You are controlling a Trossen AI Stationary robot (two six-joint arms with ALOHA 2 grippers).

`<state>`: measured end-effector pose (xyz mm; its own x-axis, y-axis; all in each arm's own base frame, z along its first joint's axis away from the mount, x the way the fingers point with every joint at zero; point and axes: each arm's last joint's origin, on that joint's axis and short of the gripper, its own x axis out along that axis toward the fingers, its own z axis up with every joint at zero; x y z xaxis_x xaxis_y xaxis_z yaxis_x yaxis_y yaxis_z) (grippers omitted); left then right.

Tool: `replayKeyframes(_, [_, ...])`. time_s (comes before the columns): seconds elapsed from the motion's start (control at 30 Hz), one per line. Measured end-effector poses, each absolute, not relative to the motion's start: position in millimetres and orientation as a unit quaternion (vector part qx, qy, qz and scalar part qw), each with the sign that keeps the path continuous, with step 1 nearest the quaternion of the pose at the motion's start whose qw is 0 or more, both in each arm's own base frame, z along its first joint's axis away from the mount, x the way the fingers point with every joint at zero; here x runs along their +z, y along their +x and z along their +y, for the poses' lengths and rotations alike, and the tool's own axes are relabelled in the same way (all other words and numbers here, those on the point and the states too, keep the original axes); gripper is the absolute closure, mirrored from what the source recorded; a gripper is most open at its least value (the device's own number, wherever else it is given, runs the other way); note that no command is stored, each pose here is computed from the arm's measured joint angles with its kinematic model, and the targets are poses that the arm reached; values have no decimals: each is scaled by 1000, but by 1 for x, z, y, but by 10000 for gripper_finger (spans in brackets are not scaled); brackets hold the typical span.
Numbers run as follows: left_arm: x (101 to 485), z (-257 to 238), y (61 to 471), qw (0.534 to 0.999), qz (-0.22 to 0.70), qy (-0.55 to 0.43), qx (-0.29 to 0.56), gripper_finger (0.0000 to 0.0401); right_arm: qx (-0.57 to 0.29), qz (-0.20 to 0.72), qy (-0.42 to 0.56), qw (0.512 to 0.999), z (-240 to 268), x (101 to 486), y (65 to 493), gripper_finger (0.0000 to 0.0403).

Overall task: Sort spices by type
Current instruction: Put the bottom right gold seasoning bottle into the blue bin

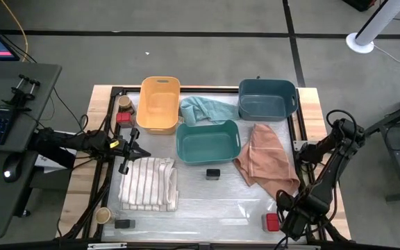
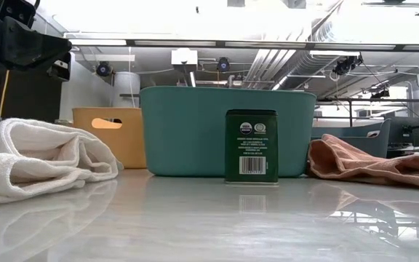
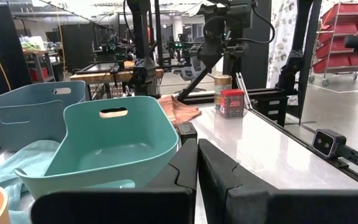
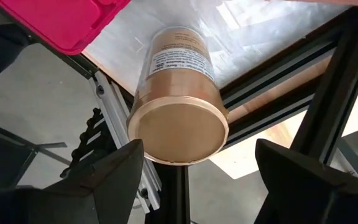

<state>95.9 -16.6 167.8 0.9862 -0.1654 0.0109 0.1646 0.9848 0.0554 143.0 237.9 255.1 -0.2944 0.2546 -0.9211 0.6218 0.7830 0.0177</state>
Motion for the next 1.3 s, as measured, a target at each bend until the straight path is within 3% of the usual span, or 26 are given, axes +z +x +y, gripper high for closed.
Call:
replayKeyframes(1.13, [168,-17,96,996,-8,27,-83,400,-181,772,318,519,243,256,147,97])
replayKeyframes(1.3, [168,-17,96,996,-8,27,-83,400,-182,772,317,519,242,256,146,60])
